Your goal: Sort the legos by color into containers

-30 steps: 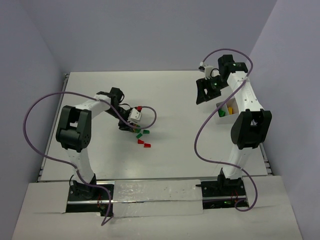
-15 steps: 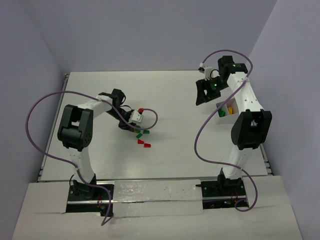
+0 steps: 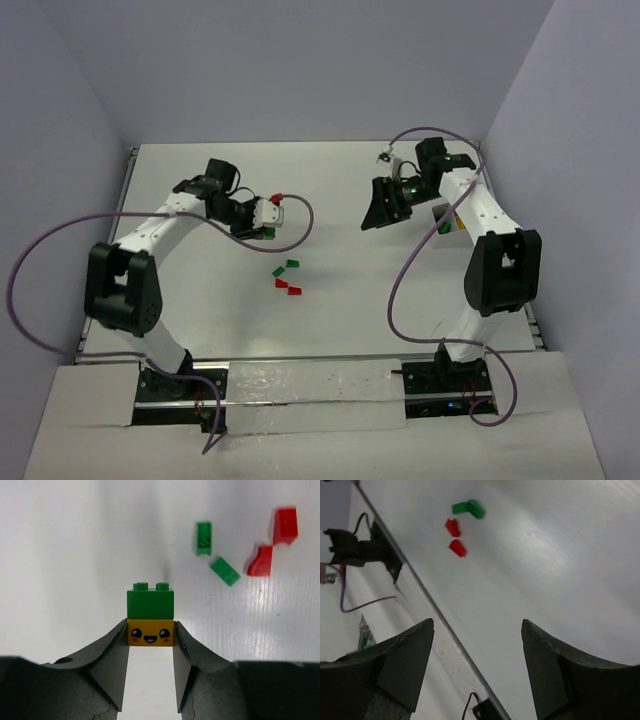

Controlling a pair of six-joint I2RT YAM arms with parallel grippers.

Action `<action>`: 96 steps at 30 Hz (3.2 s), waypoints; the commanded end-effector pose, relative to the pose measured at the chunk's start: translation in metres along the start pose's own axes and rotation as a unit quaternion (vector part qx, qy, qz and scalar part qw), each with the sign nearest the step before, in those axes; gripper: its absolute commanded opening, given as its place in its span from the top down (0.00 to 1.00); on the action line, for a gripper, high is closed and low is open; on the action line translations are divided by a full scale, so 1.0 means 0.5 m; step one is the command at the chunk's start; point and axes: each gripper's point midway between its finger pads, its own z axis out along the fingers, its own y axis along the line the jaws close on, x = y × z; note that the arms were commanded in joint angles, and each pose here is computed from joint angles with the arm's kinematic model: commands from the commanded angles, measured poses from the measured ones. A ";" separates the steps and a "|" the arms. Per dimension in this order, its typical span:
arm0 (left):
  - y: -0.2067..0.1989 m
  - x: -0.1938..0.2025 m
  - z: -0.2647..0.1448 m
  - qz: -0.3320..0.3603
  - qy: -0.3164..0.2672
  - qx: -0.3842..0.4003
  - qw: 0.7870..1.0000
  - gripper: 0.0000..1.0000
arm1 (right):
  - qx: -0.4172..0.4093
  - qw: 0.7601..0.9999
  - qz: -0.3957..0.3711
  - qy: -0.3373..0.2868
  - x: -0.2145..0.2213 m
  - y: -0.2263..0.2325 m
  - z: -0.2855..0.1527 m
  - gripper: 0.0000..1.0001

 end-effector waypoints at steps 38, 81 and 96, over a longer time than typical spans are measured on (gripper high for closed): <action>-0.036 -0.382 -0.089 -0.116 -0.135 -0.138 0.974 1.00 | -0.274 0.959 0.022 0.072 -0.026 0.280 0.160 0.14; -0.043 -0.281 -0.039 -0.173 -0.100 -0.165 0.966 1.00 | 0.360 0.933 -0.017 0.003 -0.013 -0.202 -0.287 1.00; -0.034 -0.283 -0.027 -0.183 -0.103 -0.163 0.964 1.00 | 0.450 0.891 -0.014 0.053 -0.045 -0.338 -0.284 0.97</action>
